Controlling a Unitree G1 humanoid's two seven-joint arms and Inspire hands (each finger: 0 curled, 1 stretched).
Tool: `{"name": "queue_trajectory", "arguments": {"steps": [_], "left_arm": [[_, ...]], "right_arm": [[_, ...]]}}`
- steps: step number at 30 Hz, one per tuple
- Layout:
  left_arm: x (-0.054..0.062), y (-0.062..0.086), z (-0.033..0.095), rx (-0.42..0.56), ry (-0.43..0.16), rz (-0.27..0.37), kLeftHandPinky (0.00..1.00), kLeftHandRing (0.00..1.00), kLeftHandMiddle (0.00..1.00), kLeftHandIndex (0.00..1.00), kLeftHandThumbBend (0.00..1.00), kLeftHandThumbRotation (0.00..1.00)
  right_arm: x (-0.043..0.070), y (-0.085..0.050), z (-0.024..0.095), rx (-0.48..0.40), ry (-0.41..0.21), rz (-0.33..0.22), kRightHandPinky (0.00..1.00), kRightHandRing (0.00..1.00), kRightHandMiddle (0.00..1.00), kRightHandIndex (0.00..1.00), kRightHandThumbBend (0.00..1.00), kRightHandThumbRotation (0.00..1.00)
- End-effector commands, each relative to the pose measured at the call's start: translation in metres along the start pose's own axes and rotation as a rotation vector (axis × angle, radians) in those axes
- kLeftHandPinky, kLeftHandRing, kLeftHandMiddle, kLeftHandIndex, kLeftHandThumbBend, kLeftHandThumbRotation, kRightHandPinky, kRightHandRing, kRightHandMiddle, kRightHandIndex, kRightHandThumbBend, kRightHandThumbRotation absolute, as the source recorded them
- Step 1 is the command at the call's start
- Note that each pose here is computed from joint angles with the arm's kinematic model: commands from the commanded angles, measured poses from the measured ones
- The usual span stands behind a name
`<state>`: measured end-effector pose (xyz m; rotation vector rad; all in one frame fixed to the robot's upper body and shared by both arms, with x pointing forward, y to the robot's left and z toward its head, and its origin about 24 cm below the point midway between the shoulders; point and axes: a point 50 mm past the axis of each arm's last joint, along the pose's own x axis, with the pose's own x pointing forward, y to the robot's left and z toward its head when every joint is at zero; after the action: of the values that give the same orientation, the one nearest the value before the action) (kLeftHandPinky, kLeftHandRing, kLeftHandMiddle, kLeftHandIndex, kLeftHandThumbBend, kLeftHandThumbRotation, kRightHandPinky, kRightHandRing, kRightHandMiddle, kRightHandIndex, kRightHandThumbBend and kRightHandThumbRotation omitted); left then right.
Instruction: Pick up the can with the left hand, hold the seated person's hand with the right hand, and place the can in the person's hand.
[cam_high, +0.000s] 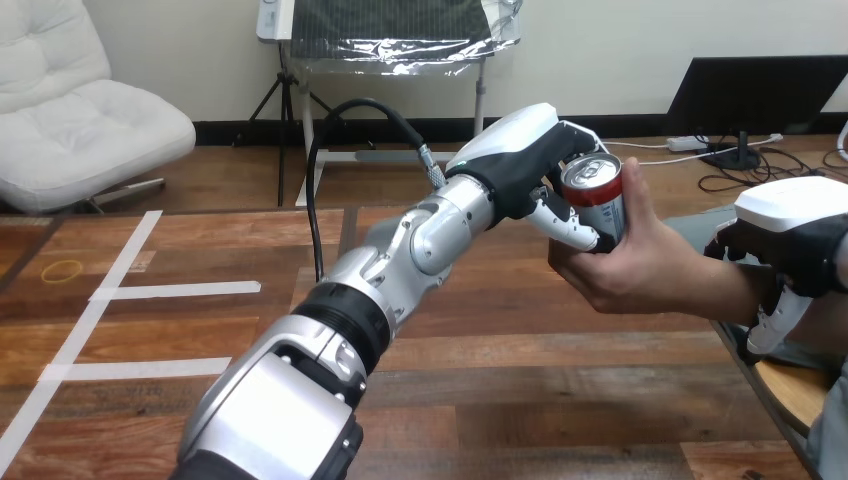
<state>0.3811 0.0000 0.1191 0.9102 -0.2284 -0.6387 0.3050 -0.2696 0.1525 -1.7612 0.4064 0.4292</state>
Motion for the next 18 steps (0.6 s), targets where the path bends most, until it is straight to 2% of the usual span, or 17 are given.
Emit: {"name": "queue_trajectory", "arguments": {"steps": [1,18], "left_arm": [[0.003,0.033,0.009,0.070,-0.020,0.046,0.62,0.71,0.75,0.74,0.73,0.07],[-0.002,0.045,0.001,0.063,0.000,0.049,0.63,0.71,0.77,0.74,0.73,0.09]], "right_arm": [[-0.014,-0.035,-0.005,0.007,0.014,-0.124,0.75,0.87,0.89,0.86,0.77,0.16],[-0.015,-0.036,-0.007,0.008,0.033,-0.117,0.84,0.93,0.94,0.89,0.79,0.16]]}}
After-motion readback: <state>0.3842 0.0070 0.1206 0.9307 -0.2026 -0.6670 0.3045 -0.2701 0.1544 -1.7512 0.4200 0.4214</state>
